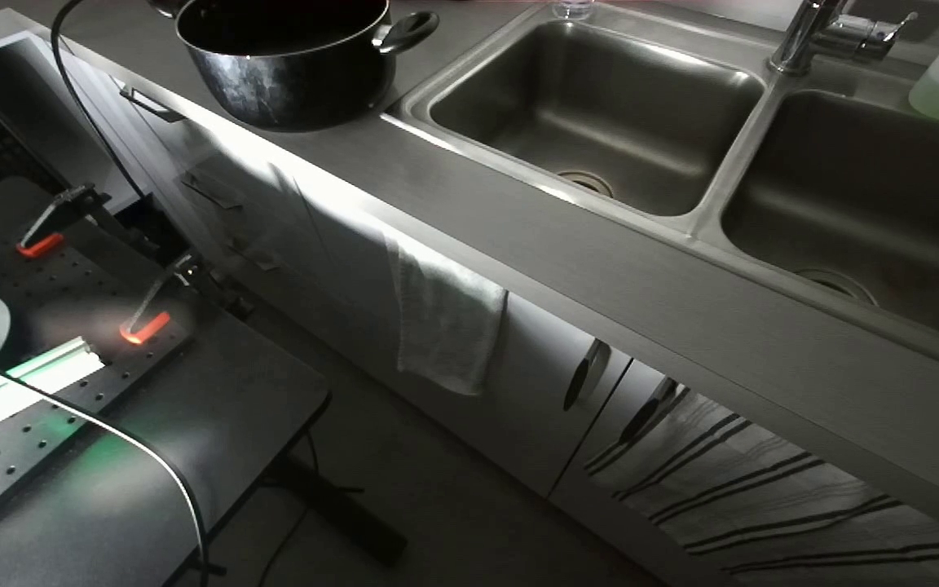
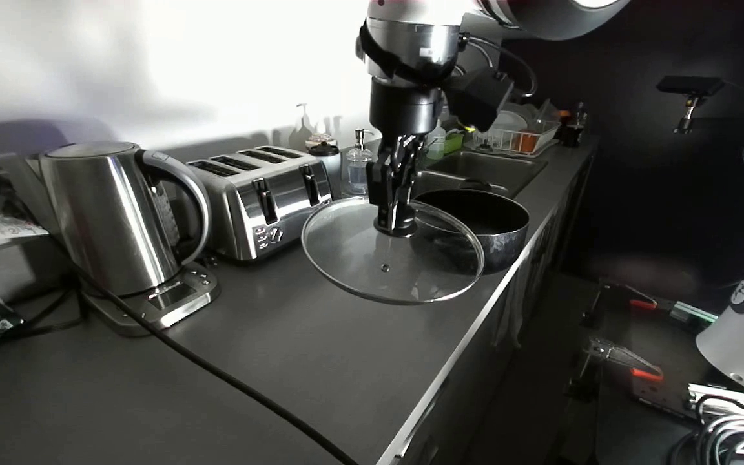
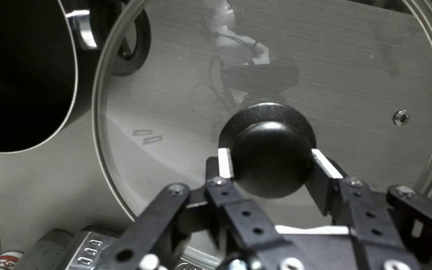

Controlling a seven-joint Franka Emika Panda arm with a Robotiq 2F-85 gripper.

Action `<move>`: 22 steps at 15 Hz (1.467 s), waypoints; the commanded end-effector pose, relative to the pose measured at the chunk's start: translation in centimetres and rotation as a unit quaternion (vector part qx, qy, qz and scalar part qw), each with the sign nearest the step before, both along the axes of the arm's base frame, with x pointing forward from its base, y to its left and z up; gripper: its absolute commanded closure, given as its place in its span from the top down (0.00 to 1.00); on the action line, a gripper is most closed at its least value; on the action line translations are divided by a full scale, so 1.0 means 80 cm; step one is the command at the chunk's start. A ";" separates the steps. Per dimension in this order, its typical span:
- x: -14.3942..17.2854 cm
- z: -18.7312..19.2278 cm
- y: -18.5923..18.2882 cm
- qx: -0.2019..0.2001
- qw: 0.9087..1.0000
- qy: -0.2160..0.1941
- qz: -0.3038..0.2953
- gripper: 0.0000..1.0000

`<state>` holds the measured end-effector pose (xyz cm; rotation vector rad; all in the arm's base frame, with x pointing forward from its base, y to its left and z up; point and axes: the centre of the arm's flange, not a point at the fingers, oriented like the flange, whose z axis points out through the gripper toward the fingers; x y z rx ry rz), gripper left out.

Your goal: Put the pot's lid on the counter

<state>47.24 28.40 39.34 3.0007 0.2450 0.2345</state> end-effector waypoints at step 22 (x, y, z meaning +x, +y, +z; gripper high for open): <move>0.134 -0.164 0.081 0.029 0.998 0.055 0.001 0.25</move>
